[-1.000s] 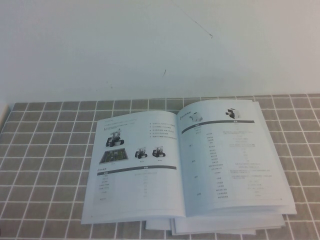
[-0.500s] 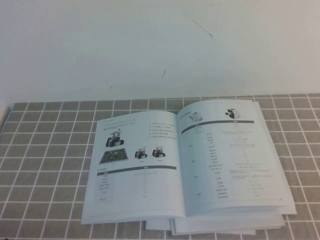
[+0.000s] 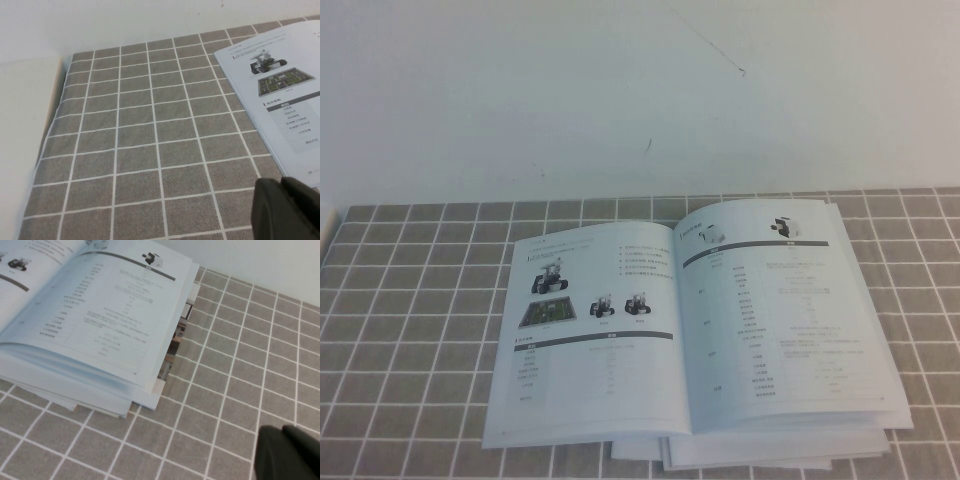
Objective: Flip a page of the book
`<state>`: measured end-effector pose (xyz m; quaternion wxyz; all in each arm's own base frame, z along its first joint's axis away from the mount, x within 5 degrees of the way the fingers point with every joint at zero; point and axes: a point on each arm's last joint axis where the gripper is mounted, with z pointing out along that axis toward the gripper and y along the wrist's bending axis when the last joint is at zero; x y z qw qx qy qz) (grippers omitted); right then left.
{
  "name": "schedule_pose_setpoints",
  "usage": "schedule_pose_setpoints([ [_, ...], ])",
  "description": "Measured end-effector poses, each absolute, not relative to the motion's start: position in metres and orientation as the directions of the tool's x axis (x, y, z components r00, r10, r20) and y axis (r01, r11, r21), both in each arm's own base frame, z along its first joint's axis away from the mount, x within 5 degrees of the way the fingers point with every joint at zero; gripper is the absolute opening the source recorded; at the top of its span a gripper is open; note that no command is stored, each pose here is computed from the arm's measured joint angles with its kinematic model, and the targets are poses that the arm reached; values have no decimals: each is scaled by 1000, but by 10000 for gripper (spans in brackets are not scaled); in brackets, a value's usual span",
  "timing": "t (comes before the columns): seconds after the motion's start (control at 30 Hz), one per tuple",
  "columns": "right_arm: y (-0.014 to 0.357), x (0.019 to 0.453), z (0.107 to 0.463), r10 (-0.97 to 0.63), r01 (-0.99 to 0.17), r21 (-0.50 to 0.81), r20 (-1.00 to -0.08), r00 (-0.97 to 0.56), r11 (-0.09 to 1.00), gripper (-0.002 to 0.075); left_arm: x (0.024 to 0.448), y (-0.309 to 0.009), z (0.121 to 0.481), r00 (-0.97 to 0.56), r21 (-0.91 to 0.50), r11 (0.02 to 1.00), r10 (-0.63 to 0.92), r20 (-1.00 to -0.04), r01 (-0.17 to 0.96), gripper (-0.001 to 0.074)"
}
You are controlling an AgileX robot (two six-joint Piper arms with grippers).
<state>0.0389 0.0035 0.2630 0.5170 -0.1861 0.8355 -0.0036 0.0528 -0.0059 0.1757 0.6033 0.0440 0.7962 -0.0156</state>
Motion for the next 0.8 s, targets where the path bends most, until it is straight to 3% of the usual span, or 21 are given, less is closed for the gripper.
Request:
schedule_pose_setpoints([
  [0.8, 3, 39, 263, -315, -307, -198, -863, -396, 931, -1, 53, -6, 176, -272, 16, 996, 38, -962, 85, -4],
])
